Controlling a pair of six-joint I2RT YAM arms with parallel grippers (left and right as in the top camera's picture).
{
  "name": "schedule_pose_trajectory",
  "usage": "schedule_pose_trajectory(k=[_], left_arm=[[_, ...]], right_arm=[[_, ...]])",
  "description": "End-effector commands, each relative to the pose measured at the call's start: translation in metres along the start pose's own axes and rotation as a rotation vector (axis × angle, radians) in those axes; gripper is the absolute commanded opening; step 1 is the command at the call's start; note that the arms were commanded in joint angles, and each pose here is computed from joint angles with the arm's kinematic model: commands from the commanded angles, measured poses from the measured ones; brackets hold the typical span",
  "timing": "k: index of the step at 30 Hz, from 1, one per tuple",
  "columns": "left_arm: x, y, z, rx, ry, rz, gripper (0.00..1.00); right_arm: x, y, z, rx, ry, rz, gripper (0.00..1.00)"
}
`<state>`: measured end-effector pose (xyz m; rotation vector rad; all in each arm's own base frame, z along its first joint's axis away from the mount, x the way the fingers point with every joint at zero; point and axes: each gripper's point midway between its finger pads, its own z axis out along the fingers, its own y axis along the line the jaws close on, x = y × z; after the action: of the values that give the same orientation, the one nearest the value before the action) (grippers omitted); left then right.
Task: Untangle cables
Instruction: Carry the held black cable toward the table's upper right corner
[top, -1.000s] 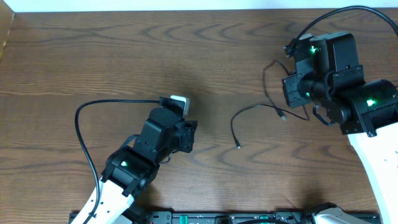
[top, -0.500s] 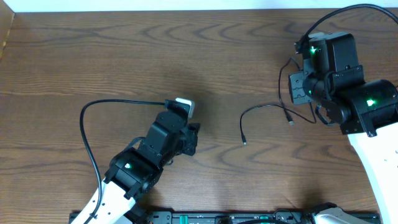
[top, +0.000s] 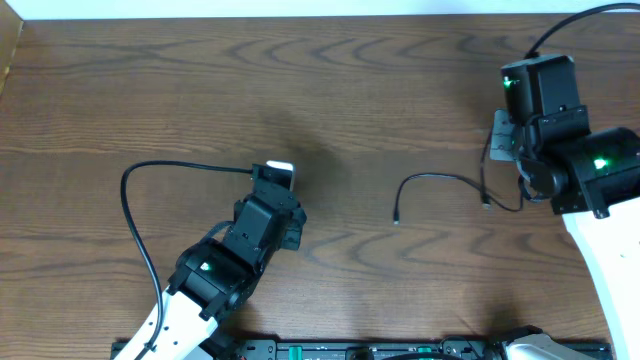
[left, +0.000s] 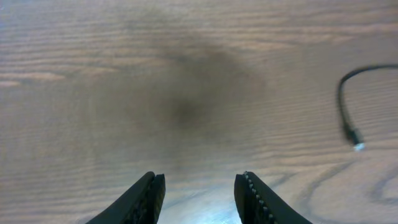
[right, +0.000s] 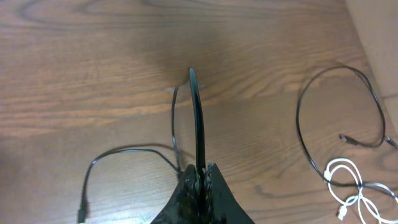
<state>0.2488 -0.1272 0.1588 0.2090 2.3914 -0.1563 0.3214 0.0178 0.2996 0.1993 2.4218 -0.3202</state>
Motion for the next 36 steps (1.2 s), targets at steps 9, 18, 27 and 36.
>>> schedule_pose_trajectory(k=[9, 18, 27, 36], left_arm=[[-0.016, 0.005, -0.002, -0.038, -0.070, -0.008, 0.46], [-0.016, 0.005, -0.002, -0.039, -0.069, -0.007, 0.47], [-0.016, 0.006, -0.002, -0.044, -0.071, 0.015, 0.47], [-0.018, 0.013, -0.002, -0.085, -0.080, 0.022, 0.49]], right_arm=[[0.000, 0.036, 0.008, -0.178, 0.048, -0.056, 0.01], [-0.008, 0.048, 0.029, -0.184, 0.050, -0.094, 0.01], [-0.026, 0.057, 0.038, -0.260, 0.006, -0.089, 0.01], [-0.046, 0.063, 0.038, -0.373, -0.058, -0.068, 0.01]])
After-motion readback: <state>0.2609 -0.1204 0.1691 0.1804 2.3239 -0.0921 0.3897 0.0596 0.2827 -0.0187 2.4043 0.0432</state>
